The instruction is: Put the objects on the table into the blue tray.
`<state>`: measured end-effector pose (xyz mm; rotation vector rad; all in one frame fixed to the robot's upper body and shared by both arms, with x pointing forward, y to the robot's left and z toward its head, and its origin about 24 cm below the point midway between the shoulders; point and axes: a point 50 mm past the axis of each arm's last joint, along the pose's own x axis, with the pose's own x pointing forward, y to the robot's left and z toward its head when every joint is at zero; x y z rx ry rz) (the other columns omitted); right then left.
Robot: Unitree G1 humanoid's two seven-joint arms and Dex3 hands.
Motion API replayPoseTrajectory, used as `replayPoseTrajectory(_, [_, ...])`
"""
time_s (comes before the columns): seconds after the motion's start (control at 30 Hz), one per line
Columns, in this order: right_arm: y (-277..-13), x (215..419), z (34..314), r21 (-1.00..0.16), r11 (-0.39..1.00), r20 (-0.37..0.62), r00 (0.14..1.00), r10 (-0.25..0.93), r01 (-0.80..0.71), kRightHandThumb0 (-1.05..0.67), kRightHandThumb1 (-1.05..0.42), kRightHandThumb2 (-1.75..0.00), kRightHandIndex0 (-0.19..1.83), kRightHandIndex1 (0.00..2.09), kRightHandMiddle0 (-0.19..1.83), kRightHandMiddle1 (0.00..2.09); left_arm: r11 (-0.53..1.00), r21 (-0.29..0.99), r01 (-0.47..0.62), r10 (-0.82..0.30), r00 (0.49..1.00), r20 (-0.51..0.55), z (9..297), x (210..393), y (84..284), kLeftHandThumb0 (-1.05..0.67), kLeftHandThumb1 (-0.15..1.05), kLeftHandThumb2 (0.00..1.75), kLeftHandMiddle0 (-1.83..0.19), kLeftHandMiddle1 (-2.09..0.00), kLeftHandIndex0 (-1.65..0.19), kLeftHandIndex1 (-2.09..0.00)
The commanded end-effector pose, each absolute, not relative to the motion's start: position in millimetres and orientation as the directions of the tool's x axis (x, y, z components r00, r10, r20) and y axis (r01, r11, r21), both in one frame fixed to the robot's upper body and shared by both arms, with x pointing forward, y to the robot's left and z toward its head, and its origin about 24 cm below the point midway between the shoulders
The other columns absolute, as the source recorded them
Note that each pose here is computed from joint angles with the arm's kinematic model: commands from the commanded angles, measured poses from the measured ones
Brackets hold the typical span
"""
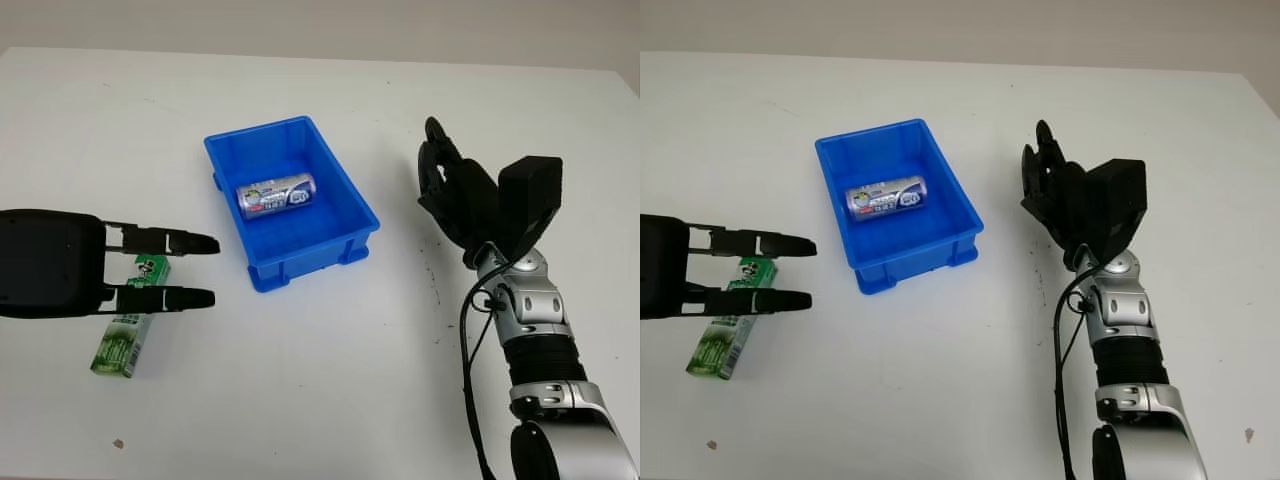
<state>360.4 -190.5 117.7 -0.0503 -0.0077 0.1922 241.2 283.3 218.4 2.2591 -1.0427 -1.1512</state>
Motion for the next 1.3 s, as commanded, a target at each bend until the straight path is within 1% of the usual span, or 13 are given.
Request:
replayPoseTrajectory(0.0, [-192.2, 359.9, 119.8, -0.052, 0.981, 0.016, 0.982, 0.187, -0.186, -0.66, -1.05, -0.77, -0.19, 0.0, -0.19, 0.0, -0.668, 0.625, -0.403, -0.744, 0.377, -0.552, 214.6, 237.7, 284.6, -0.14, 1.05, 0.3, 0.01, -0.05, -0.04, -0.06])
replayPoseTrajectory(0.23, [-193.7, 358.3, 120.5, -0.054, 0.982, 0.023, 0.983, 0.183, -0.181, -0.66, -1.05, -0.77, -0.19, 0.0, -0.19, 0.0, -0.687, 0.645, -0.336, -0.725, 0.376, -0.577, 198.6, 239.6, 289.0, -0.14, 1.05, 0.29, -0.15, -0.11, -0.17, -0.12])
replayPoseTrajectory(0.33, [-195.8, 357.7, 120.2, -0.062, 0.981, 0.014, 0.983, 0.185, -0.184, -0.67, -1.05, -0.77, -0.19, 0.0, -0.19, 0.0, -0.673, 0.676, -0.3, -0.736, 0.371, -0.567, 191.6, 242.2, 291.5, -0.11, 1.05, 0.22, -0.25, -0.14, -0.25, -0.17])
replayPoseTrajectory(0.43, [-197.9, 357.4, 120.1, -0.063, 0.981, 0.014, 0.983, 0.183, -0.182, -0.69, -1.05, -0.76, -0.19, 0.0, -0.19, 0.0, -0.665, 0.685, -0.296, -0.742, 0.368, -0.561, 184.4, 247.1, 293.6, -0.15, 1.05, 0.15, -0.35, -0.21, -0.34, -0.25])
replayPoseTrajectory(0.5, [-198.8, 357.2, 120.5, -0.057, 0.981, 0.018, 0.982, 0.186, -0.185, -0.68, -1.05, -0.75, -0.19, 0.0, -0.19, 0.0, -0.65, 0.696, -0.305, -0.756, 0.351, -0.553, 177.3, 251.8, 292.5, -0.21, 1.05, 0.09, -0.22, -0.73, -0.22, -0.74])
replayPoseTrajectory(0.57, [-199.4, 357.3, 120.7, -0.06, 0.981, 0.021, 0.982, 0.188, -0.186, -0.69, -1.05, -0.75, -0.19, 0.0, -0.19, 0.0, -0.65, 0.697, -0.305, -0.758, 0.333, -0.561, 172.5, 256.1, 290.7, -0.24, 1.05, 0.07, -0.11, -1.1, -0.12, -1.1])
replayPoseTrajectory(0.7, [-200.2, 356.9, 121.4, -0.064, 0.981, 0.025, 0.982, 0.188, -0.186, -0.69, -1.05, -0.75, -0.19, 0.0, -0.19, 0.0, -0.654, 0.692, -0.306, -0.755, 0.323, -0.57, 162.5, 265.8, 288.4, -0.25, 1.05, 0.1, -0.15, -1.24, -0.12, -1.26])
replayPoseTrajectory(0.93, [-202.0, 355.1, 122.6, -0.076, 0.979, 0.031, 0.981, 0.191, -0.188, -0.69, -1.05, -0.77, -0.19, 0.0, -0.19, 0.0, -0.631, 0.704, -0.327, -0.775, 0.297, -0.557, 150.7, 281.6, 279.7, -0.22, 1.05, 0.12, -0.22, -1.26, -0.13, -1.28])
replayPoseTrajectory(0.97, [-202.4, 354.8, 122.6, -0.074, 0.979, 0.033, 0.98, 0.195, -0.192, -0.69, -1.05, -0.77, -0.19, 0.0, -0.19, 0.0, -0.622, 0.708, -0.336, -0.783, 0.289, -0.551, 148.8, 283.7, 278.0, -0.2, 1.05, 0.13, -0.23, -1.34, -0.13, -1.33])
replayPoseTrajectory(1.03, [-203.4, 353.9, 122.5, -0.072, 0.979, 0.036, 0.98, 0.196, -0.193, -0.68, -1.05, -0.77, -0.19, 0.0, -0.19, 0.0, -0.601, 0.721, -0.345, -0.799, 0.281, -0.532, 145.7, 287.5, 274.8, -0.19, 1.05, 0.11, -0.24, -1.73, -0.13, -1.49])
replayPoseTrajectory(1.1, [-204.2, 353.0, 122.6, -0.072, 0.979, 0.034, 0.981, 0.193, -0.19, -0.68, -1.05, -0.78, -0.19, 0.0, -0.19, 0.0, -0.581, 0.738, -0.343, -0.814, 0.277, -0.511, 143.5, 290.3, 271.8, -0.17, 1.05, 0.13, -0.4, -2.02, -0.06, -1.74])
replayPoseTrajectory(1.2, [-205.0, 352.1, 122.4, -0.067, 0.979, 0.036, 0.98, 0.194, -0.192, -0.67, -1.05, -0.78, -0.19, 0.0, -0.19, 0.0, -0.566, 0.756, -0.327, -0.823, 0.28, -0.495, 140.8, 293.4, 267.8, -0.17, 1.05, 0.16, -0.42, -2.08, 0.0, -1.88])
replayPoseTrajectory(1.27, [-205.9, 351.7, 121.9, -0.069, 0.978, 0.036, 0.98, 0.197, -0.195, -0.67, -1.05, -0.78, -0.19, 0.0, -0.19, 0.0, -0.555, 0.764, -0.329, -0.83, 0.279, -0.483, 139.5, 294.3, 266.3, -0.16, 1.05, 0.16, -0.52, -2.09, -0.01, -2.02])
